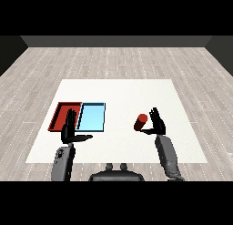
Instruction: Pick the red can and put it in the red box
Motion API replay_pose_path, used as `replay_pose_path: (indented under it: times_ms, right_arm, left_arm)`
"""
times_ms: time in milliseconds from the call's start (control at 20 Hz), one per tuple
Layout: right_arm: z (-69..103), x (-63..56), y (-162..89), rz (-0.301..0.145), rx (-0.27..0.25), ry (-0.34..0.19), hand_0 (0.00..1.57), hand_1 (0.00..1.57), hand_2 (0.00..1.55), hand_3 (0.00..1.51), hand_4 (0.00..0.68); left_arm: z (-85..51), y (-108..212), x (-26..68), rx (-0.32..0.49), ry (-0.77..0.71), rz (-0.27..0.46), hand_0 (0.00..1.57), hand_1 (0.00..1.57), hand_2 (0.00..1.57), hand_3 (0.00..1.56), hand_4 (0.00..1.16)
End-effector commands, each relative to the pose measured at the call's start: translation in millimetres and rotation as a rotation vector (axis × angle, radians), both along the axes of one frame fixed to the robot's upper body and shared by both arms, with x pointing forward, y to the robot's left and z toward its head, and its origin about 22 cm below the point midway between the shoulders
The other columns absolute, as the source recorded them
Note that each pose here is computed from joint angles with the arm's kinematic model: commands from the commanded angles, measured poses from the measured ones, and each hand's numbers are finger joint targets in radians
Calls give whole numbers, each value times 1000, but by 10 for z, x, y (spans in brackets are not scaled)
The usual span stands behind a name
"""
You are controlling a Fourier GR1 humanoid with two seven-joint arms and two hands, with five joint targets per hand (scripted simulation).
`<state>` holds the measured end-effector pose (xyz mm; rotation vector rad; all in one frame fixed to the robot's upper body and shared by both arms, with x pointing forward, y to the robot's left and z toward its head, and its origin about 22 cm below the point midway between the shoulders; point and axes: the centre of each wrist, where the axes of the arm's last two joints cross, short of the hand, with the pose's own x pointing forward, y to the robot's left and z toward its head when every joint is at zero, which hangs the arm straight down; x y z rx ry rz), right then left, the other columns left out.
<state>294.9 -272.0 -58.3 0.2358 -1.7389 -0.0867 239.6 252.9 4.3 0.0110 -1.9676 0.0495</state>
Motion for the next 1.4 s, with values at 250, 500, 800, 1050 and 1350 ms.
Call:
replay_pose_path:
  times_ms: [250, 500, 800, 1050, 1350]
  right_arm:
    - [41, 68, 164, -1, 36, 10, 0, 0, 0, 0, 0]
    - [-156, 50, 244, -6, 39, 26, 0, 0, 0, 0, 0]
    - [-190, 166, 221, -10, 36, 25, 0, 0, 0, 0, 0]
    - [109, 361, 143, 6, 38, 46, 0, 0, 0, 0, 0]
    - [14, 261, 403, 22, 35, 53, 0, 0, 0, 0, 0]
  left_arm:
    - [-114, 99, -113, 5, -3, -3, 0, 0, 0, 0, 0]
    - [-94, -135, -72, 11, -5, 7, 0, 0, 0, 0, 0]
    - [91, -8, -235, -3, -6, 3, 0, 0, 0, 0, 0]
    - [110, 70, -115, -8, -18, 17, 0, 0, 0, 0, 0]
    - [96, 80, 0, -22, -4, 11, 0, 0, 0, 0, 0]
